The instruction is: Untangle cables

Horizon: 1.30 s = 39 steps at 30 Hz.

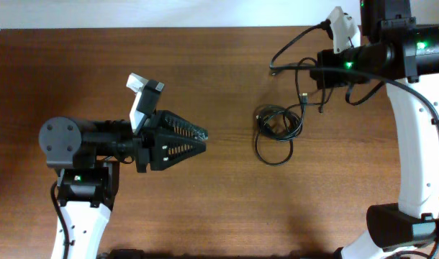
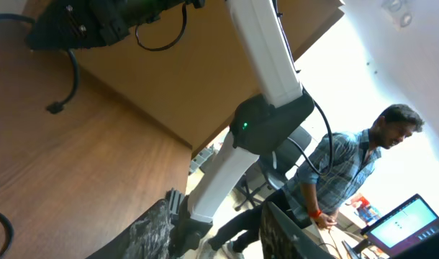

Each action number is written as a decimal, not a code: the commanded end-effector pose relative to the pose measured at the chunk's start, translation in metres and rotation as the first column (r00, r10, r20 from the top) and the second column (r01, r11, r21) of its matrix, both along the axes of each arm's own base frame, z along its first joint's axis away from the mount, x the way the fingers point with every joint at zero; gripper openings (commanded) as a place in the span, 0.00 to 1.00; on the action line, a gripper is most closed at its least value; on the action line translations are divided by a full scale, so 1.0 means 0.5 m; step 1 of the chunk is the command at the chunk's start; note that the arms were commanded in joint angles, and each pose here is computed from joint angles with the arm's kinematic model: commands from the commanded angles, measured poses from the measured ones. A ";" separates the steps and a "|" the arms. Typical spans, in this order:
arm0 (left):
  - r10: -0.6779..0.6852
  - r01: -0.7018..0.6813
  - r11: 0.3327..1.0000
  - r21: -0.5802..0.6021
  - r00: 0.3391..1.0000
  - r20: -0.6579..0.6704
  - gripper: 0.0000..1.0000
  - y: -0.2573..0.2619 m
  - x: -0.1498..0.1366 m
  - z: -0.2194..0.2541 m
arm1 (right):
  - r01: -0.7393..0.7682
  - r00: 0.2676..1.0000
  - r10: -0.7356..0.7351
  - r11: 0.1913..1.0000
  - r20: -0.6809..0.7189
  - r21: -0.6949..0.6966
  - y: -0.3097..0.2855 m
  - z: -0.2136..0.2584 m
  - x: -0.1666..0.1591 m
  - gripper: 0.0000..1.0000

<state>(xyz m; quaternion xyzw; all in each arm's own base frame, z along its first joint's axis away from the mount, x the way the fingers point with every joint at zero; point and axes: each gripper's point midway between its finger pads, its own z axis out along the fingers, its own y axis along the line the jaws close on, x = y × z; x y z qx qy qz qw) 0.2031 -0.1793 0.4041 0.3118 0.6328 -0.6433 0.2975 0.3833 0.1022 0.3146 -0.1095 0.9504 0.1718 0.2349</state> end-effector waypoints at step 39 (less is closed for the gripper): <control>0.255 -0.265 0.812 0.520 0.963 0.093 0.79 -0.026 0.078 -0.365 | -0.703 0.642 0.333 0.616 0.691 0.356 0.296 0.475 -0.279 0.04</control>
